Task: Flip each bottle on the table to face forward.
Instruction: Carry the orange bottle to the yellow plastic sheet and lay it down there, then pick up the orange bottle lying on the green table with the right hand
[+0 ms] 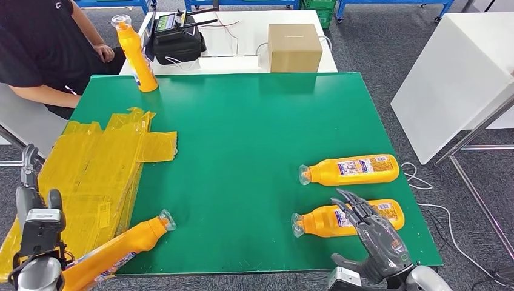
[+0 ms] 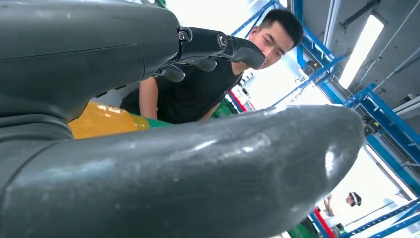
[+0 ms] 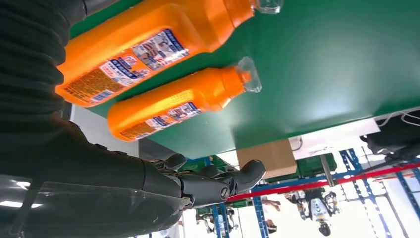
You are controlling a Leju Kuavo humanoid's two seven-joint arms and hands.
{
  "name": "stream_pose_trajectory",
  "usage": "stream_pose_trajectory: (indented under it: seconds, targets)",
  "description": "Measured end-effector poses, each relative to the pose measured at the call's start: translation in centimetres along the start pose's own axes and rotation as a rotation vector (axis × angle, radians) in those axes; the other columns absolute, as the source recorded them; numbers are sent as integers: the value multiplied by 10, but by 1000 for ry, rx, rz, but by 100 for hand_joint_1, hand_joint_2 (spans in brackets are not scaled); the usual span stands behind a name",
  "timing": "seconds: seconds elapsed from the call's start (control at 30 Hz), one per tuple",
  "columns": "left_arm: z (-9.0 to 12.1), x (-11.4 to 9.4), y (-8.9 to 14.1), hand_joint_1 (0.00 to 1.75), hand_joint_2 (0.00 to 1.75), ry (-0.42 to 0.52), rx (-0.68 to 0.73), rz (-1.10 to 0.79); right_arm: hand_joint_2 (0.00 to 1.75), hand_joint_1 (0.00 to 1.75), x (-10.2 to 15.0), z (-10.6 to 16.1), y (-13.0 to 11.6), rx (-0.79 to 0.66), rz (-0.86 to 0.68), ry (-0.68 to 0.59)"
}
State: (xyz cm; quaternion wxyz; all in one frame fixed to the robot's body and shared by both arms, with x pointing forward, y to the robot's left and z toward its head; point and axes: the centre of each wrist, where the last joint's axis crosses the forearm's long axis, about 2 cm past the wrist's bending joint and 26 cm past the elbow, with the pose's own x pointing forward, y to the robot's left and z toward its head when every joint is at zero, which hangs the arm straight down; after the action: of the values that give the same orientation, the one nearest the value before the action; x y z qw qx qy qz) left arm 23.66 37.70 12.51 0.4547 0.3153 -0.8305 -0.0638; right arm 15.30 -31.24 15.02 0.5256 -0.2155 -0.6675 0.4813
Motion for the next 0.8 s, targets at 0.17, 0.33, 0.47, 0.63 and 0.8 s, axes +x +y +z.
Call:
stream_pose_trajectory:
  seconds: [0.17,0.33,0.47,0.63,0.8]
  targets:
    - [2,2,-1,0,0,4,5,27,175,0,-3,5,-2,11,23,13]
    - [3,5,0,0,0,-3,10,88,175,0,-7,12,-6,6,75,62]
    - [3,10,1,0,0,-18,15,111,175,0,-18,15,-17,21,141,108]
    - [1,12,0,0,0,-25,14,130,175,0,-35,15,-39,73,241,155]
    - [1,13,-1,0,0,-29,12,143,175,0,-50,13,-62,97,308,195]
